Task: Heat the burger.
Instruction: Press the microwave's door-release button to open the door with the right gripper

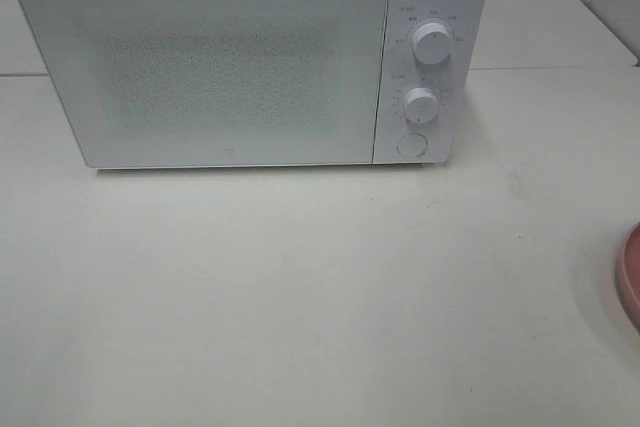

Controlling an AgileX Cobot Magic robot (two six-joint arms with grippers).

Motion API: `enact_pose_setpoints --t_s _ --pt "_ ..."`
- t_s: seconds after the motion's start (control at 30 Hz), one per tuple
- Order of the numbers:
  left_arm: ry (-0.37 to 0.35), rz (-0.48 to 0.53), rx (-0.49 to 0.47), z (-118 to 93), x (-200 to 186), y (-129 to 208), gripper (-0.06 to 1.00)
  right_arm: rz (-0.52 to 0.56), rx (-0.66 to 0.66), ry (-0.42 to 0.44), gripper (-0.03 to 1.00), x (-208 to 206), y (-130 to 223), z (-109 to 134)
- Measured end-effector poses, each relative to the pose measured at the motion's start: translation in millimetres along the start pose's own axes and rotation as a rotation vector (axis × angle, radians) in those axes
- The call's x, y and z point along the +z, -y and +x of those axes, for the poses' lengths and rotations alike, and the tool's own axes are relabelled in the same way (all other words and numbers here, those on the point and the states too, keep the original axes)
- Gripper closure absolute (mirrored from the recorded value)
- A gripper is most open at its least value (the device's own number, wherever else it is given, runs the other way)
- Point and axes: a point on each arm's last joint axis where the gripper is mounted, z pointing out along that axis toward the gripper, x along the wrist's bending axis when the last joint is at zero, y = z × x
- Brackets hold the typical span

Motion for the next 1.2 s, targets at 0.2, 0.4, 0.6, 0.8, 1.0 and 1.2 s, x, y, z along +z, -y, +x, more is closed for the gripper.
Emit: enact_pose_setpoints --t_s 0.2,0.4,0.6,0.8,1.0,1.2 --pt "0.000 0.000 0.000 0 0 0 -0.04 0.016 0.003 0.004 0.21 21 -5 0" --pt "0.001 0.000 0.000 0 0 0 -0.04 0.016 0.005 0.006 0.21 34 -11 0" --pt "0.001 0.000 0.000 0 0 0 -0.04 0.006 0.006 0.007 0.21 47 -19 0" --pt "0.001 0.000 0.000 0 0 0 -0.04 0.019 0.009 0.011 0.21 68 -26 -1" --pt "0.001 0.000 0.000 0 0 0 -0.04 0.041 0.010 0.015 0.21 87 -30 -1" --pt "0.001 0.000 0.000 0 0 0 -0.04 0.041 0.011 0.018 0.21 102 -34 -1"
